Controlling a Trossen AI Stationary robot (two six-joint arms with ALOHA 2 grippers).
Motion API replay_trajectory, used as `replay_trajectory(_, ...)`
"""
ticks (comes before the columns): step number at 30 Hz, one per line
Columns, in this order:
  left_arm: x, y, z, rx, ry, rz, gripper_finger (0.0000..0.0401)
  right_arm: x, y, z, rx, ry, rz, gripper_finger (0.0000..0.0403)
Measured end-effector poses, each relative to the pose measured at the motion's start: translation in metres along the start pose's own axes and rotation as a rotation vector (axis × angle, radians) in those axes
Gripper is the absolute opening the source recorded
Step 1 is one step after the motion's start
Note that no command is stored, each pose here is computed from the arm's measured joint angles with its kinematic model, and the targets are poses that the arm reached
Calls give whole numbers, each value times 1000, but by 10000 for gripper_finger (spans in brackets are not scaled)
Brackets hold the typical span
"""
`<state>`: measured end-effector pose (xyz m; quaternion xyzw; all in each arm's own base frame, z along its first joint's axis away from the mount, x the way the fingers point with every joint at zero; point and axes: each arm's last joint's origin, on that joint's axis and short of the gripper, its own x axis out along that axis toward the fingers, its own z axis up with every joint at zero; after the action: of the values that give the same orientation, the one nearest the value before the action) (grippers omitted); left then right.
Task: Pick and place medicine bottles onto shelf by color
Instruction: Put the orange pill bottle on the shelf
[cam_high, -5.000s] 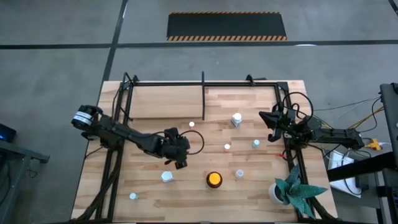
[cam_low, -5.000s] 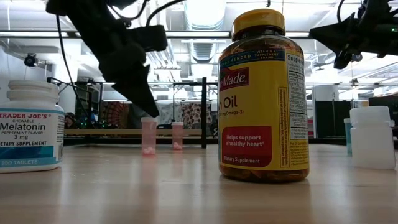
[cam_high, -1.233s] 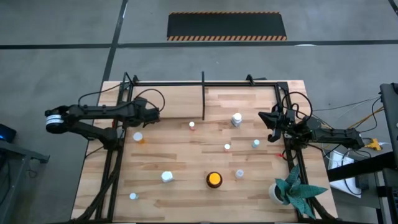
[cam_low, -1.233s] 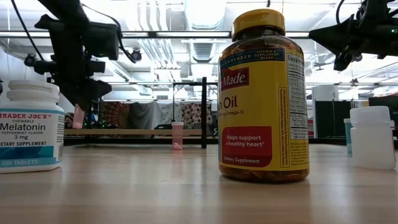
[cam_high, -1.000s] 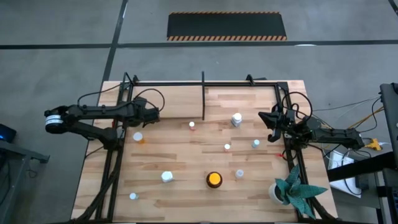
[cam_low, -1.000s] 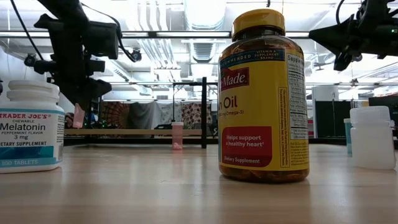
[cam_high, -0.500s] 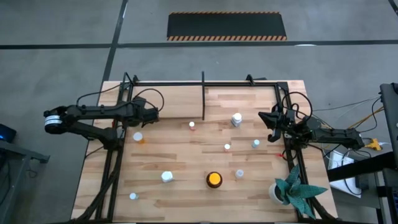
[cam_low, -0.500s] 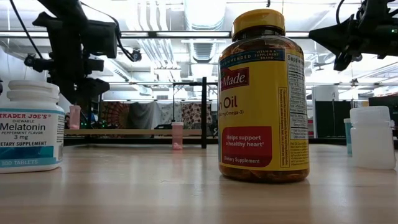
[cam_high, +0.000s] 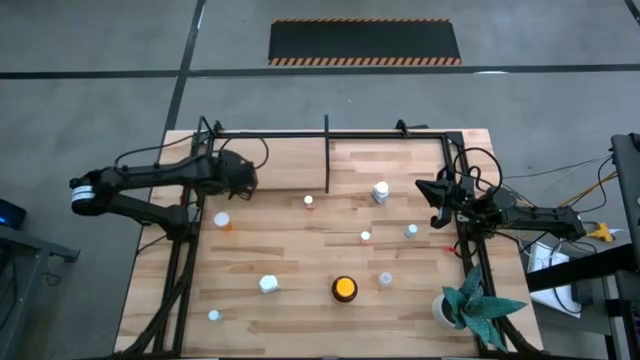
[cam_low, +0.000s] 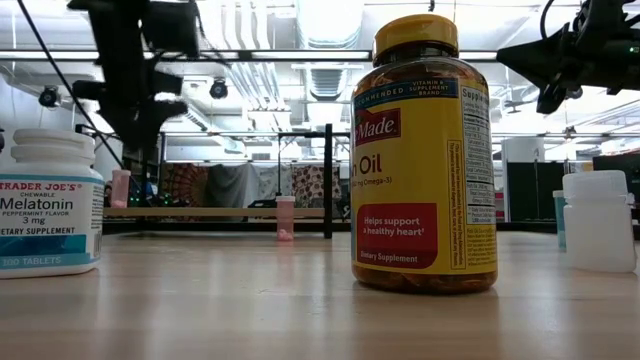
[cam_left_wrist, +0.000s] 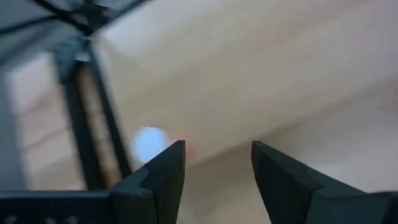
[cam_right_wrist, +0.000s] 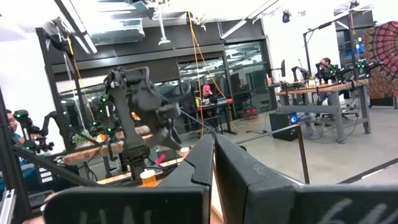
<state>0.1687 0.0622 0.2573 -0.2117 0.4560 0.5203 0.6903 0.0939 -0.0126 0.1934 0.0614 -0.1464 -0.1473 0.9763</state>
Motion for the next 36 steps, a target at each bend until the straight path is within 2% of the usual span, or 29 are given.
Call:
replay_trajectory(6,-32,-14,8,-17,101,-279,167,0,0,0,10,0,0,9)
replay_trajectory(10,-50,-26,-4,-35,189,-408,167,0,0,0,13,4,15,9)
replay_trajectory(13,-58,-35,-21,-31,246,-450,167,0,1,0,19,7,30,9)
replay_trajectory(18,-60,-40,-49,-37,329,-411,167,0,1,-2,28,26,29,9)
replay_trajectory(23,-51,-31,-66,-71,388,-272,178,0,1,-3,27,34,28,9)
replay_trajectory(29,-28,-26,-81,-60,413,-172,241,0,1,-3,25,34,28,9)
replay_trajectory(33,-15,-22,-89,-99,401,-97,291,0,1,-3,14,34,28,9)
replay_trajectory(36,-8,-20,-92,-126,372,-58,314,0,1,-3,10,33,28,9)
